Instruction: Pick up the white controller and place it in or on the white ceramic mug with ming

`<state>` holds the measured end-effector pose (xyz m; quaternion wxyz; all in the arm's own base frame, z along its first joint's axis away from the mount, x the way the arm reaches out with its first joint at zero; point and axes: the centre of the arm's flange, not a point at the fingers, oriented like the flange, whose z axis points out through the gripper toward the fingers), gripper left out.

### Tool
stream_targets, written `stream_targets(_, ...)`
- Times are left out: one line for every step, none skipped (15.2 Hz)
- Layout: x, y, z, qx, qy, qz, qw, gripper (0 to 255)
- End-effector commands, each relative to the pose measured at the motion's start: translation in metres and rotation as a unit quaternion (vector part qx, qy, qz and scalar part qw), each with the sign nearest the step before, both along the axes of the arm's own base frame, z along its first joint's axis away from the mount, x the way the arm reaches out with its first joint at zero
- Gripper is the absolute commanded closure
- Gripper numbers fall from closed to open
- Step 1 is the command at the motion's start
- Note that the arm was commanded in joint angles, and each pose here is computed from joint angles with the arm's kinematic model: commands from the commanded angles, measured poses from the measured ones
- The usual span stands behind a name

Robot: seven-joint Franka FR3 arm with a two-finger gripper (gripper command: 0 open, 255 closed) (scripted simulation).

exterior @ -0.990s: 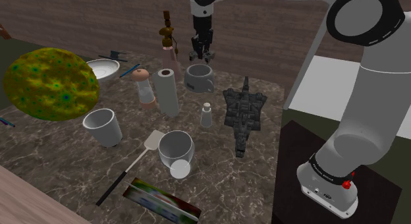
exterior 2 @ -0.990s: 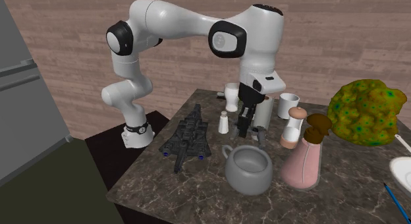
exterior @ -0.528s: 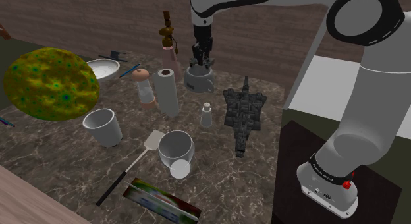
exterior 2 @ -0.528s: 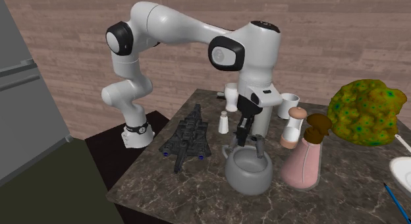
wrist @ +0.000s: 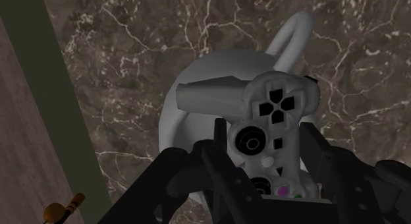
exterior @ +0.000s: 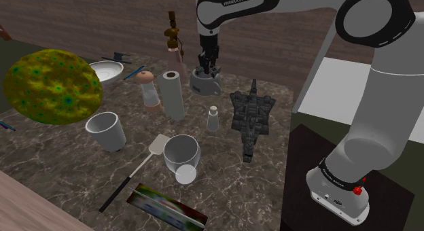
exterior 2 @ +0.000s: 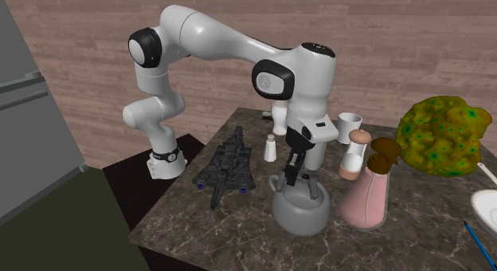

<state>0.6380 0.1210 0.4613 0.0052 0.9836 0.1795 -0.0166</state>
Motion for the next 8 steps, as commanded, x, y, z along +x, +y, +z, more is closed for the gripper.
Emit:
stream_targets(0.0001,-0.0001,-0.0017,0.000,0.000,0.000,1.0000,255)
stream_targets(0.0001,-0.0001,-0.0017,0.000,0.000,0.000,1.0000,255)
stream_targets(0.0001,-0.0001,-0.0017,0.000,0.000,0.000,1.0000,255)
stream_targets(0.0001,-0.0001,-0.0017,0.000,0.000,0.000,1.0000,255)
stream_targets(0.0001,-0.0001,-0.0017,0.000,0.000,0.000,1.0000,255)
stream_targets(0.0002,-0.0002,-0.0015,0.000,0.000,0.000,1.0000,0)
stream_targets(0.0002,-0.0002,-0.0015,0.000,0.000,0.000,1.0000,0)
stream_targets(0.0002,-0.0003,-0.0015,0.000,0.000,0.000,1.0000,0)
